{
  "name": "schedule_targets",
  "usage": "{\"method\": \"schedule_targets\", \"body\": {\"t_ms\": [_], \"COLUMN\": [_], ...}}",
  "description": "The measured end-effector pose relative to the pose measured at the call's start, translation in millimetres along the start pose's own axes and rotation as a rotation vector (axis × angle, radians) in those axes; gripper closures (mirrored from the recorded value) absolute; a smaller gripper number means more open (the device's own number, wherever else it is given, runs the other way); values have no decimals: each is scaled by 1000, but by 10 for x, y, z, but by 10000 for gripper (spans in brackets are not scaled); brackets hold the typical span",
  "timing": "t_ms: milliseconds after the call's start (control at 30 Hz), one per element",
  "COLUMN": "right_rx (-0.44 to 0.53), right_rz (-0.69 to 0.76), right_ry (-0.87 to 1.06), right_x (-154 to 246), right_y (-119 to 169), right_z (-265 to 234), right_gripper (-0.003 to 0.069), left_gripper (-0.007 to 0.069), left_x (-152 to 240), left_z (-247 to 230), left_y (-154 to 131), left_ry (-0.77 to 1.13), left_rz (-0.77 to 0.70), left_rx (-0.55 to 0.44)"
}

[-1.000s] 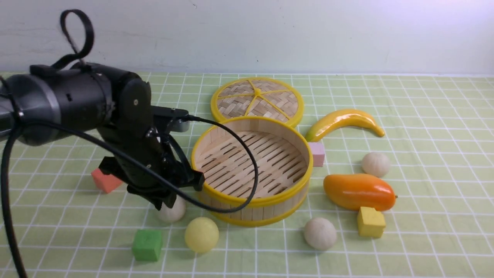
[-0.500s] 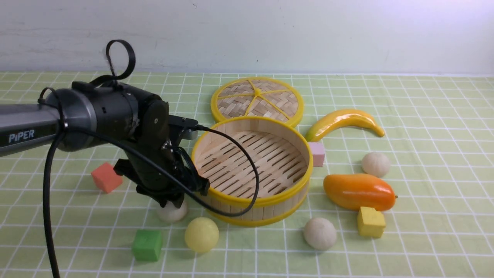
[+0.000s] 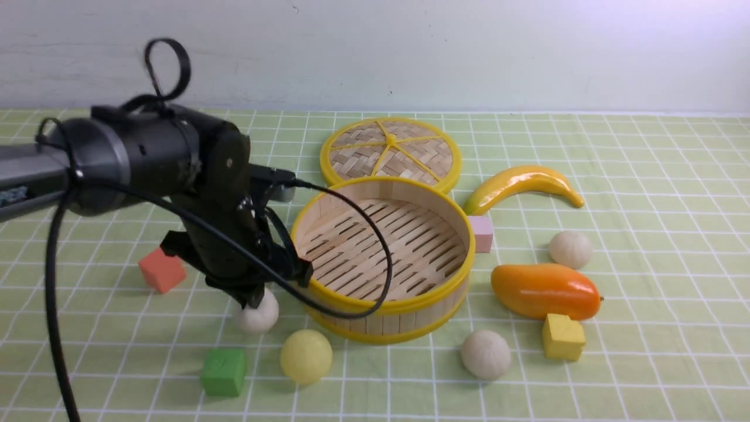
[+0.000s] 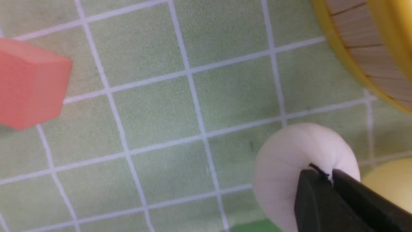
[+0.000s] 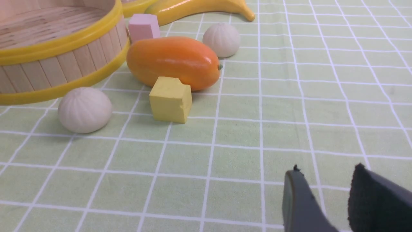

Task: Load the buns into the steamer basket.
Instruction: Use the left arm to grab a steamed stuffed bun, then use the left arm to put the steamed stuffed bun into the steamer

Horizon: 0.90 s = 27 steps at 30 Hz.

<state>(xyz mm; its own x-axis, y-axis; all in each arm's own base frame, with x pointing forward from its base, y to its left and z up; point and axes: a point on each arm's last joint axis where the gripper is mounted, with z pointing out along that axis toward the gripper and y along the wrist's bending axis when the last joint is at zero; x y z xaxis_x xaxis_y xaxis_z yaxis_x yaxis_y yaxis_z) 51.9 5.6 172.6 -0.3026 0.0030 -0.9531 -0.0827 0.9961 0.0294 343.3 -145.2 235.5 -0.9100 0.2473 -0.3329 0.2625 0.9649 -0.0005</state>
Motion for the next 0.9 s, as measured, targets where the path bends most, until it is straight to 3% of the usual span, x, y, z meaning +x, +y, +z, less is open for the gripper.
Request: {"method": "schedule_targets", "body": {"t_ms": [133, 267, 500, 633, 800, 900], "right_rx": [0, 0, 0, 0, 0, 0], "right_rz": [0, 0, 0, 0, 0, 0], "right_ry": [0, 0, 0, 0, 0, 0], "right_x": [0, 0, 0, 0, 0, 0], "right_y": [0, 0, 0, 0, 0, 0], "right_z": [0, 0, 0, 0, 0, 0], "right_gripper": [420, 420, 420, 420, 420, 420], "left_gripper": [638, 638, 614, 515, 274, 240], "left_x": [-134, -279, -608, -667, -741, -739], "left_z": [-527, -589, 172, 369, 227, -116], "left_y": [-252, -441, -478, -483, -470, -455], "left_ry": [-156, -210, -119, -64, -57, -89], "left_rz": [52, 73, 78, 84, 79, 72], "left_rx": [97, 154, 109, 92, 80, 92]}}
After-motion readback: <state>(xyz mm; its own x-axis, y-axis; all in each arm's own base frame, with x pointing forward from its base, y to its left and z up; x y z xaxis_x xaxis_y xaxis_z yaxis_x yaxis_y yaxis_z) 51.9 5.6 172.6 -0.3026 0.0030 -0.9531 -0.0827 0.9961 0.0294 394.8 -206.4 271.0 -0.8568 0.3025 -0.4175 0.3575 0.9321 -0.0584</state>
